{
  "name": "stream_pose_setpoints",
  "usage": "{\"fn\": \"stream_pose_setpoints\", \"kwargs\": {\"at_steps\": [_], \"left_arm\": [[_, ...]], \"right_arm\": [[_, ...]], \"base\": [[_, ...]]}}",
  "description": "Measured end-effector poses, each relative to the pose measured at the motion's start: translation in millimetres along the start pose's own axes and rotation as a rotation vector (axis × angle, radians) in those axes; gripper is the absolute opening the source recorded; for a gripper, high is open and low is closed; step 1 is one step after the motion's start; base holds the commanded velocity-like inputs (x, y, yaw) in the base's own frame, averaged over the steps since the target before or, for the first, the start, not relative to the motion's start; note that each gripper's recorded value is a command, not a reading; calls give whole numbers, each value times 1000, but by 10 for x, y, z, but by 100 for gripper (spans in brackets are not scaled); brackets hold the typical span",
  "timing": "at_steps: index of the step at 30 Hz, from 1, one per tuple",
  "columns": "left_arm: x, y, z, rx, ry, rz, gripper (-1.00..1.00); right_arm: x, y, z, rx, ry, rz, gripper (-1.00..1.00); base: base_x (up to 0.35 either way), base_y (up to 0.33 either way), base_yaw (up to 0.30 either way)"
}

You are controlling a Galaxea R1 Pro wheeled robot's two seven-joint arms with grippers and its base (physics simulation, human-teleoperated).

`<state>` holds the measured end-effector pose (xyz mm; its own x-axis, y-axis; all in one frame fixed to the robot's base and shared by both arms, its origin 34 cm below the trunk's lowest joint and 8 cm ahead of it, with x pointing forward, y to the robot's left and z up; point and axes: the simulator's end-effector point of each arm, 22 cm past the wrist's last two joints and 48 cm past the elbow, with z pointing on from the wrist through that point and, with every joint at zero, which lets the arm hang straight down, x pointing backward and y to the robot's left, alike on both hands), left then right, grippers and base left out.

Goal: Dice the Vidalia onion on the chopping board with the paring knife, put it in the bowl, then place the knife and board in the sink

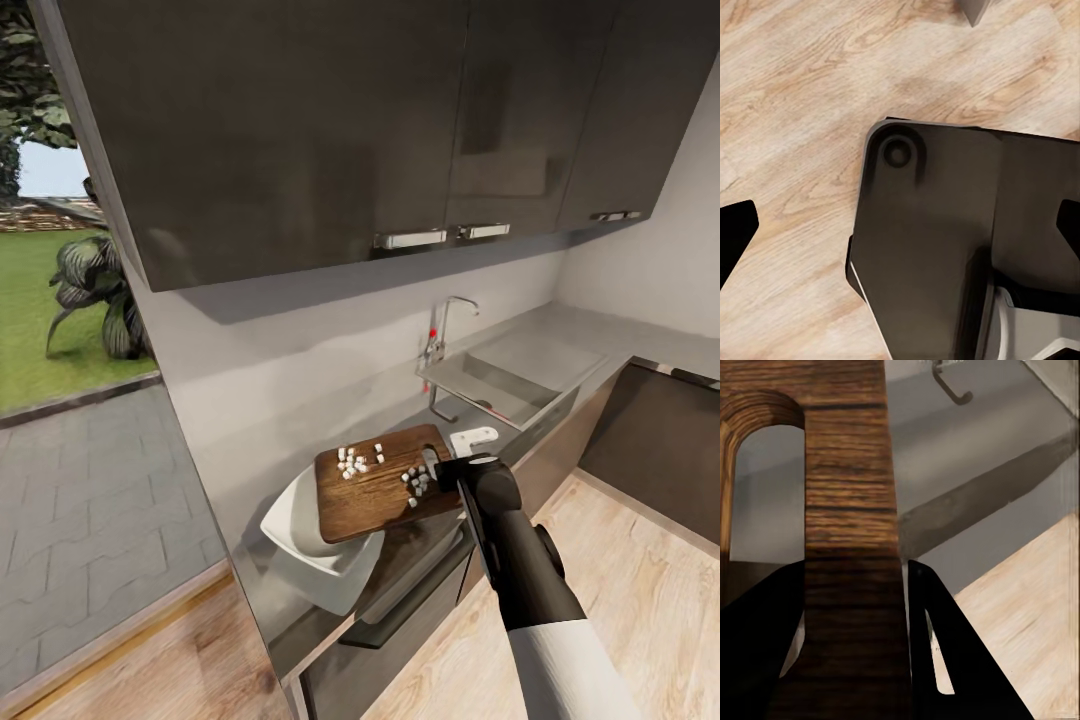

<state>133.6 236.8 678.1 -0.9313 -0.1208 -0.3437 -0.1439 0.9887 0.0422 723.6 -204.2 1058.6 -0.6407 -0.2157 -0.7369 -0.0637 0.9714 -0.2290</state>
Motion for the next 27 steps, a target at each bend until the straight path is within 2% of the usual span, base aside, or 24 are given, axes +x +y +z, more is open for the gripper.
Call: {"fn": "stream_pose_setpoints", "kwargs": {"at_steps": [8, 16, 27], "left_arm": [[0, 1, 0, 0, 0, 0, 100], [0, 0, 0, 0, 0, 0, 100], [0, 1, 0, 0, 0, 0, 100]], "right_arm": [[-72, -59, -49, 26, -18, -10, -100], [-106, -161, -84, 101, -20, -60, -100], [-107, -169, -86, 105, -20, -64, -100]], "base": [[0, 0, 0], [0, 0, 0], [0, 0, 0]]}}
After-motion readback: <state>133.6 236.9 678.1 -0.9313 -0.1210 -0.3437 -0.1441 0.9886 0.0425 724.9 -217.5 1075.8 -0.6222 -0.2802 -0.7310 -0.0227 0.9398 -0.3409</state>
